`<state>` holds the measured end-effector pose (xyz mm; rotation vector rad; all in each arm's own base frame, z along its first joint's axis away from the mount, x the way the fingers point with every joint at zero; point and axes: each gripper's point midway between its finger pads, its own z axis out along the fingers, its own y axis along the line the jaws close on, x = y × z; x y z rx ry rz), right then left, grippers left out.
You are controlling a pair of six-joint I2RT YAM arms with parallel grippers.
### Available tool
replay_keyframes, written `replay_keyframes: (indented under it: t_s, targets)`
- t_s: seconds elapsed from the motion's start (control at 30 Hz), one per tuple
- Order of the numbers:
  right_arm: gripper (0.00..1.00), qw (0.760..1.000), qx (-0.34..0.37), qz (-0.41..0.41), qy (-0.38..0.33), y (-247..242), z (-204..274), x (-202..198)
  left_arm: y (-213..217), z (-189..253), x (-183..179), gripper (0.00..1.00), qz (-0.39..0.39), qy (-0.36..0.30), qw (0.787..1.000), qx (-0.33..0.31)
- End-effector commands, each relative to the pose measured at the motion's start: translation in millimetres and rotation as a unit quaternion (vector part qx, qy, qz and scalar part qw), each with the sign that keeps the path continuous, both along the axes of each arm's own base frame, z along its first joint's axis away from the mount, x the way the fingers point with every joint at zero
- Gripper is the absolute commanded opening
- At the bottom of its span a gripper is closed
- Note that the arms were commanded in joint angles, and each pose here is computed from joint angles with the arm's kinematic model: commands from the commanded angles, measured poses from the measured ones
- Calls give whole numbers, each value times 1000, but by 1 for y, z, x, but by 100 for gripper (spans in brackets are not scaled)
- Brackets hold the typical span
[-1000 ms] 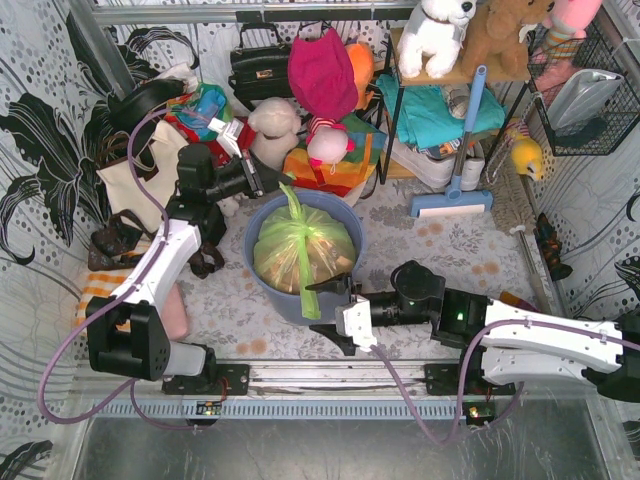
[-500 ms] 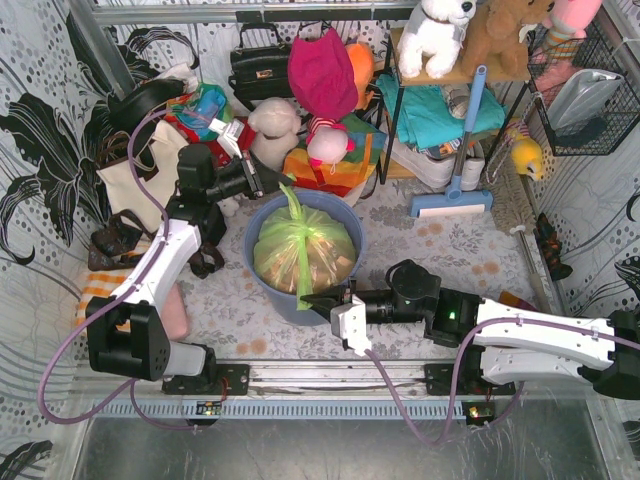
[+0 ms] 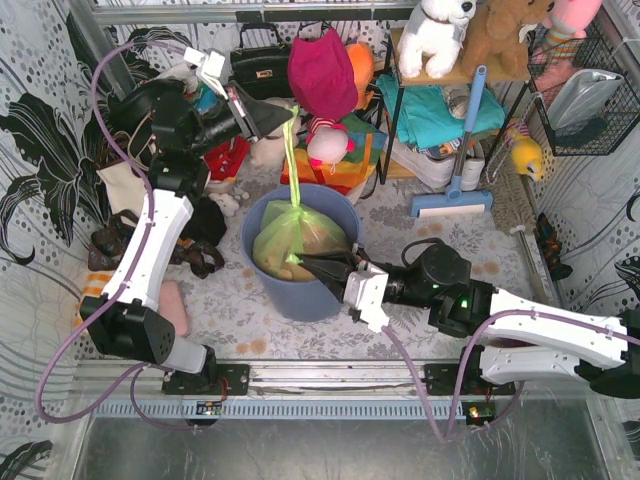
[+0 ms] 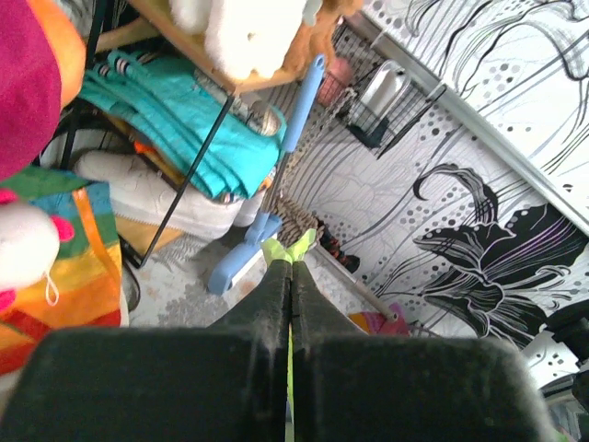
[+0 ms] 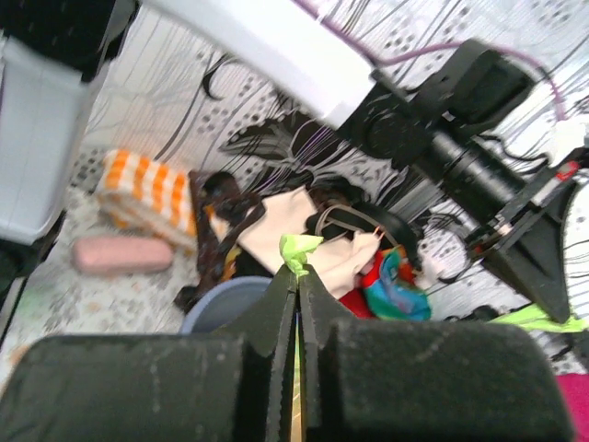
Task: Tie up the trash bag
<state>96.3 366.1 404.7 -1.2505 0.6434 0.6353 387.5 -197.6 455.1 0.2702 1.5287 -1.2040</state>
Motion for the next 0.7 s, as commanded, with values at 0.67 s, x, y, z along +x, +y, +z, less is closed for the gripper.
replay_keyframes:
  t_s: [0.67]
  targets:
    - [0,985,-10,67,160,-27,-72,-34,7,-105,5,0,32,57,997,40]
